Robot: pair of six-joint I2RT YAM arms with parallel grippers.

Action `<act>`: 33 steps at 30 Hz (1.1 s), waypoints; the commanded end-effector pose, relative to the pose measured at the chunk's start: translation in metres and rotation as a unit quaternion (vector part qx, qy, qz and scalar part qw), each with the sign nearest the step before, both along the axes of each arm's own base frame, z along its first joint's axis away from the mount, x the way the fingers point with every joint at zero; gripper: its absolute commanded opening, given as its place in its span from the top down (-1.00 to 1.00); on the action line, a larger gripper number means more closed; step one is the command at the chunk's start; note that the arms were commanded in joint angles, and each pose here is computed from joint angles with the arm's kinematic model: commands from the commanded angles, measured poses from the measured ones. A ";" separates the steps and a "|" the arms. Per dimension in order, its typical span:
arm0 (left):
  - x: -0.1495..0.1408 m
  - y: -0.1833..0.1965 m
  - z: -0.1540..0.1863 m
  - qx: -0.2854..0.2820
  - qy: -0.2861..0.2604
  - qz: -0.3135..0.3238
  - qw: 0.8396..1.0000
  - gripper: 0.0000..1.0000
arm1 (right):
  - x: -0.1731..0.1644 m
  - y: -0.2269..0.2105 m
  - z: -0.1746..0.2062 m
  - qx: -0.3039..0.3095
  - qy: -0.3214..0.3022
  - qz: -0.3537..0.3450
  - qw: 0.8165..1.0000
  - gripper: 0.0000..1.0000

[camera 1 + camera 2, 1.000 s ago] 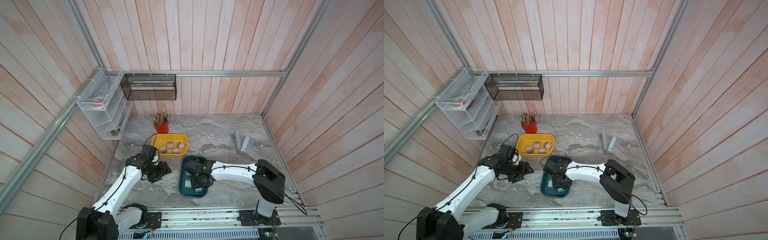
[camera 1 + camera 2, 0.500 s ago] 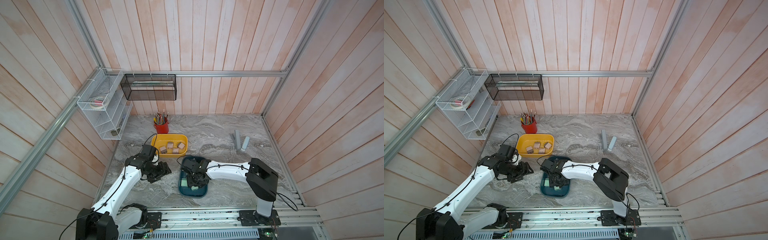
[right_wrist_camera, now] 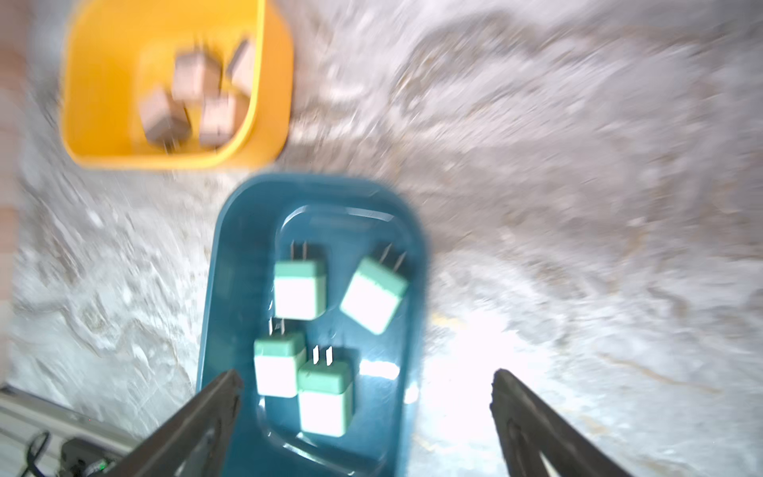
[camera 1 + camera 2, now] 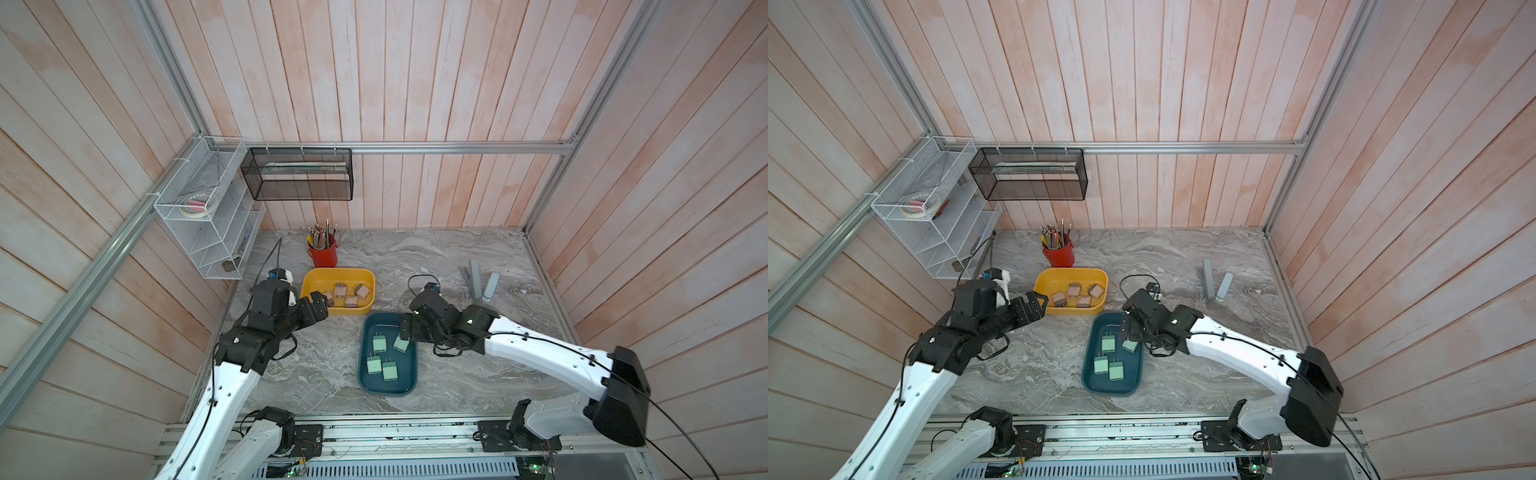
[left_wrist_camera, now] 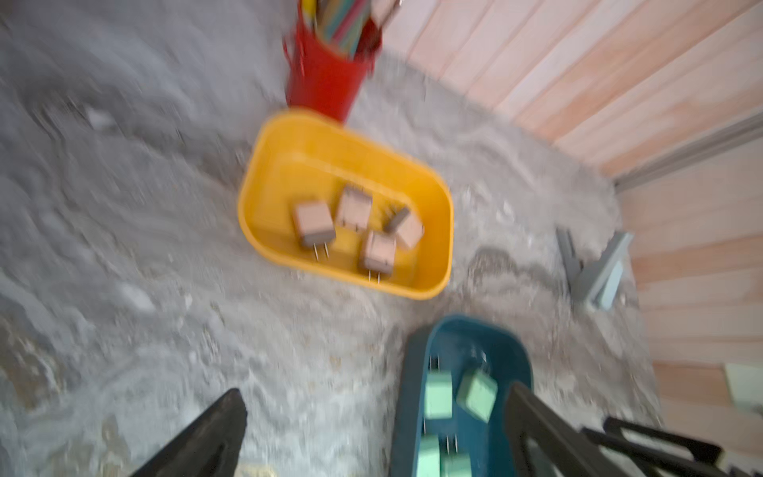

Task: Place the plugs by color into the storage box
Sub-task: Reset both arms

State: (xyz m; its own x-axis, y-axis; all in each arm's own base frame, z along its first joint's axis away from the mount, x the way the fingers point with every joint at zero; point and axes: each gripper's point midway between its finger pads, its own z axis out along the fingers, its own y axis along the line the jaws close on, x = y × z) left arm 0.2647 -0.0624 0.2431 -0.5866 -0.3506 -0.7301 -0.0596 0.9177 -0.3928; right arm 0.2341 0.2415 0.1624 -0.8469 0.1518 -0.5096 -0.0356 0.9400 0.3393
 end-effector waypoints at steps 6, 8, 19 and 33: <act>0.005 0.046 -0.038 0.057 -0.123 0.107 0.985 -1.00 | 0.038 -0.172 0.004 0.002 -0.180 -0.173 0.968 -0.96; 0.006 0.061 -0.045 0.090 -0.140 0.140 0.976 -1.00 | 0.045 -0.197 -0.002 -0.019 -0.207 -0.179 0.962 -0.96; 0.024 0.077 -0.075 0.218 -0.290 0.148 0.920 -0.99 | 0.100 -0.260 -0.037 -0.158 -0.292 -0.186 0.925 -0.96; 0.092 0.072 -0.101 0.211 -0.288 0.072 0.931 -0.99 | 0.153 -0.270 -0.032 -0.180 -0.392 -0.167 0.886 -0.96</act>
State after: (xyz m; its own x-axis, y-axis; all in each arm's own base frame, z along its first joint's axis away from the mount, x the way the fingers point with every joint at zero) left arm 0.3479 0.0218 0.1056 -0.1400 -0.0110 -0.9901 -0.1718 0.9850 0.0134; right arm 0.3874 -0.0305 0.1020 -0.2844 0.0695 -0.9562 0.2094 0.9778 0.0088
